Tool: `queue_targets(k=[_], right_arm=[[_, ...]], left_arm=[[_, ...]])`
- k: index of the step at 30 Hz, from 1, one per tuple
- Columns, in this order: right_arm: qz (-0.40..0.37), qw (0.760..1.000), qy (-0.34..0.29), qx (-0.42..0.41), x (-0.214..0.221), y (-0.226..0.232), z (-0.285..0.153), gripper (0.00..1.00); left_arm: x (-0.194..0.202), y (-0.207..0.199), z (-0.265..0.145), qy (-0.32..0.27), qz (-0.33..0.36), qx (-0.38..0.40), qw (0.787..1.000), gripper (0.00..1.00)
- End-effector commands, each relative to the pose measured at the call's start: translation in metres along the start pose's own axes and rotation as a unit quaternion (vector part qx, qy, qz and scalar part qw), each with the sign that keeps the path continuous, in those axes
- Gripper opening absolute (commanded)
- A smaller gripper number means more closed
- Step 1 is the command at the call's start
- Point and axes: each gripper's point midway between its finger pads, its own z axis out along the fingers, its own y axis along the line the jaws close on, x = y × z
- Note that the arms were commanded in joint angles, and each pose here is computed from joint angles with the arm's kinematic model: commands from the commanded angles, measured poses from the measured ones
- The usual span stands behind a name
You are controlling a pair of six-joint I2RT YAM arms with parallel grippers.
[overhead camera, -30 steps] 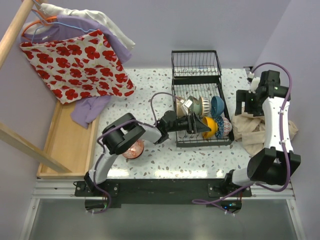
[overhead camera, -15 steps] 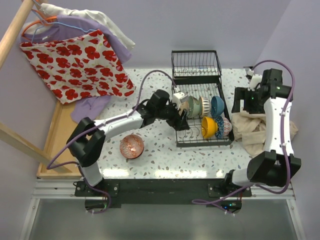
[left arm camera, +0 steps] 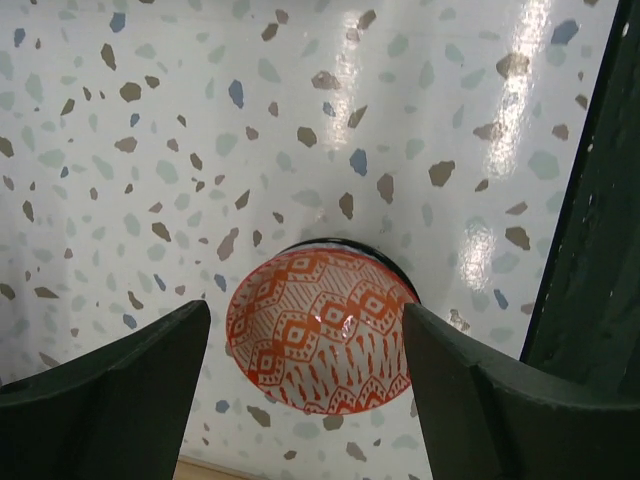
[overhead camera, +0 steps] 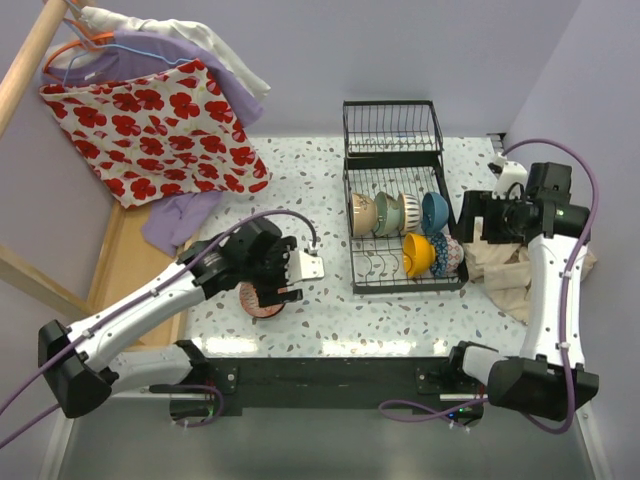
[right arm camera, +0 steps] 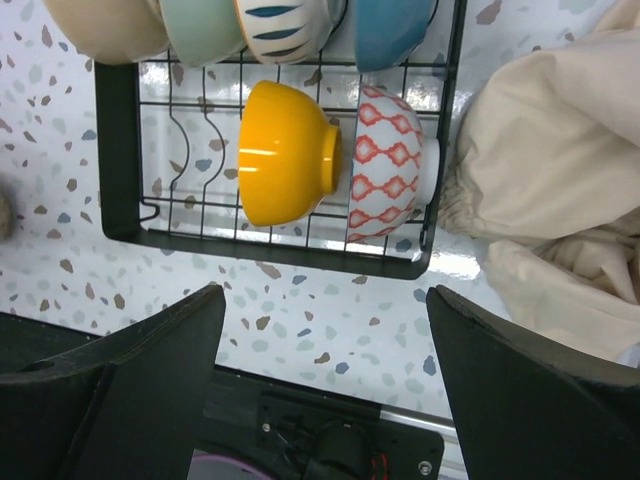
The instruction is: Load the bowls into the dish rack
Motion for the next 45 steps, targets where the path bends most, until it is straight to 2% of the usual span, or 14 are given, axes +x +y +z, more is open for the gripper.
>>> queue_targets(k=[1,7,12,16,21,26,29,32,33,36,45], right_arm=[[-0.019,0.999,-0.008,-0.033,0.008,0.013,-0.002,0.86],[-0.013,0.999,-0.007,-0.046,0.008,0.016,0.000,0.86],[-0.012,0.999,-0.013,-0.041,0.003,0.015,-0.001,0.86],[-0.014,0.999,-0.007,-0.036,0.006,0.013,0.000,0.86],[-0.015,0.999,0.001,-0.033,0.009,0.010,0.002,0.86],[-0.004,0.999,0.009,-0.032,0.009,0.008,0.008,0.87],[0.002,0.999,0.016,-0.035,0.009,0.008,0.011,0.86],[0.004,0.999,0.016,-0.035,0.007,0.007,0.011,0.86],[0.003,0.999,0.014,-0.034,0.006,0.007,0.011,0.86],[0.005,0.999,0.019,-0.035,0.006,0.006,0.014,0.86],[0.009,0.999,0.026,-0.037,0.005,0.005,0.018,0.86]], left_arm=[[0.036,-0.004,-0.007,0.076,0.033,0.018,0.996,0.85],[0.016,-0.012,-0.004,0.058,-0.020,0.063,0.996,0.89],[0.000,-0.014,0.001,0.050,-0.094,0.073,0.992,0.93],[-0.002,-0.024,0.009,0.049,-0.135,0.097,0.985,0.86],[0.004,-0.024,0.020,0.062,-0.159,0.090,0.981,0.83],[0.002,-0.023,0.033,0.070,-0.207,0.085,0.972,0.70],[0.009,-0.018,0.039,0.083,-0.213,0.066,0.971,0.67],[0.013,-0.016,0.043,0.088,-0.218,0.058,0.970,0.60],[0.014,-0.016,0.044,0.088,-0.220,0.055,0.970,0.54],[0.017,-0.016,0.047,0.093,-0.224,0.053,0.969,0.50],[0.022,-0.017,0.053,0.101,-0.222,0.048,0.969,0.45]])
